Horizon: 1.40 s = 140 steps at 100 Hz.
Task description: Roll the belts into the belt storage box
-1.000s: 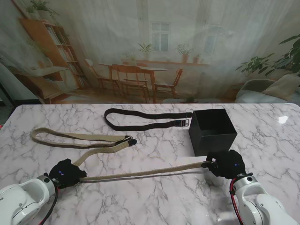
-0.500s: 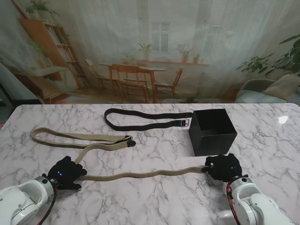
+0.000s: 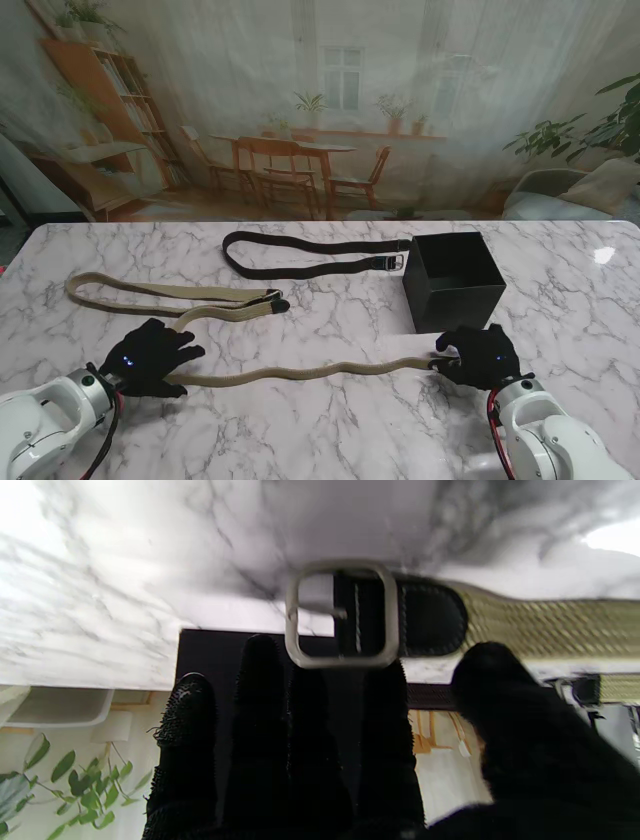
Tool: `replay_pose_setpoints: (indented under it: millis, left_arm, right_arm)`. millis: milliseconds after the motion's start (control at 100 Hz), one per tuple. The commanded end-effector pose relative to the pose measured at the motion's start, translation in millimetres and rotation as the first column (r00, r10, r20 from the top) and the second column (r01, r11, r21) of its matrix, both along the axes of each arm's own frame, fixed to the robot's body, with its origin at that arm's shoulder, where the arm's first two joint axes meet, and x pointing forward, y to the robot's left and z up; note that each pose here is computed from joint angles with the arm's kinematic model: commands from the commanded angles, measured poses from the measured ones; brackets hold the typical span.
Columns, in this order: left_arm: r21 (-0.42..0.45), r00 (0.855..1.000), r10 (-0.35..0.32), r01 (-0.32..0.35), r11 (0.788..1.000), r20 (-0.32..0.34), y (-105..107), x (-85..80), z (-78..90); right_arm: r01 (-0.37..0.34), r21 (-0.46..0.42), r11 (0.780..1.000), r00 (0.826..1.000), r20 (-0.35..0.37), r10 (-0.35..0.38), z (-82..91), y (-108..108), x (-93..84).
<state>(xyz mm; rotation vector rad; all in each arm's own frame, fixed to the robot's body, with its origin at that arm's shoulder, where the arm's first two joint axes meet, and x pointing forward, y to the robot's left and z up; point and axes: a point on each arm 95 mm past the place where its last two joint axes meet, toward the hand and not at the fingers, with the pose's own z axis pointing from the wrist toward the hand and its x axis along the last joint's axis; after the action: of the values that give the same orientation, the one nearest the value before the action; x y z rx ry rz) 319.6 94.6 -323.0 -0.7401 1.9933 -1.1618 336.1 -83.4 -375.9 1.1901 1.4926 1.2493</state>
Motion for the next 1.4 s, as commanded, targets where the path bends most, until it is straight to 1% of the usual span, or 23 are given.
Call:
replay_pose_setpoints:
  millis: [0,80,140,200,250,330,430,510,570,640,890,1030,1110,1310,1390]
  left_arm:
    - [-0.008,0.999,-0.012,0.013,1.000,0.036,-6,4.1,16.5]
    - [-0.027,0.998,-0.021,0.023,0.999,0.061,-9,8.3,29.1]
    - [-0.068,0.997,-0.025,0.031,0.997,0.078,-14,13.5,37.9]
    - [-0.118,0.998,-0.016,0.024,0.993,0.063,-19,19.0,46.0]
    - [-0.152,0.998,-0.006,0.014,0.988,0.055,-24,24.1,50.1]
    - [-0.193,0.997,0.025,-0.011,0.981,0.068,-31,32.1,52.6]
    - [-0.252,0.995,0.062,-0.042,0.967,0.073,-41,39.3,49.5]
    - [-0.310,0.994,0.090,-0.065,0.949,0.066,-50,43.1,44.5]
    - [-0.341,0.993,0.098,-0.071,0.938,0.065,-57,45.0,41.3]
    - [-0.362,0.993,0.096,-0.066,0.930,0.064,-62,46.5,38.8]
    - [-0.395,0.994,0.091,-0.061,0.917,0.058,-69,45.3,30.9]
    - [-0.400,0.994,0.094,-0.068,0.914,0.047,-68,45.5,25.3]
    - [-0.397,0.995,0.095,-0.070,0.915,0.043,-68,45.5,22.2]
    - [-0.399,0.993,0.108,-0.084,0.913,0.038,-65,44.2,16.4]
    - [-0.403,0.993,0.112,-0.088,0.911,0.037,-64,43.9,15.4]
  right_arm:
    - [-0.027,-0.006,1.000,0.999,0.032,0.027,10.3,4,-2.9]
    - [-0.051,-0.011,0.999,0.997,0.060,0.052,21.7,4,-4.4]
    - [-0.068,-0.025,0.997,0.994,0.079,0.070,28.6,3,-5.0]
    - [-0.081,-0.045,0.996,0.992,0.095,0.085,33.9,1,-4.7]
    - [-0.083,-0.062,0.995,0.992,0.092,0.089,36.7,-2,-4.7]
    - [-0.083,-0.099,0.992,0.993,0.070,0.091,35.2,-6,-3.9]
    - [-0.076,-0.146,0.986,0.996,0.037,0.082,28.1,-8,-2.0]
    - [-0.069,-0.158,0.985,0.997,0.026,0.074,19.8,-9,1.2]
    - [-0.066,-0.160,0.985,0.997,0.021,0.071,14.1,-8,3.5]
    - [-0.069,-0.161,0.985,0.997,0.015,0.073,9.3,-6,5.8]
    - [-0.105,-0.158,0.982,0.994,-0.007,0.105,-0.6,5,10.6]
    - [-0.099,-0.123,0.987,0.995,-0.041,0.095,-4.4,13,12.0]
    - [-0.102,-0.116,0.988,0.994,-0.042,0.098,-6.7,16,13.0]
    - [-0.087,-0.064,0.994,0.995,-0.045,0.084,-10.9,28,13.0]
    - [-0.056,-0.022,0.998,0.998,-0.041,0.056,-11.9,35,12.7]
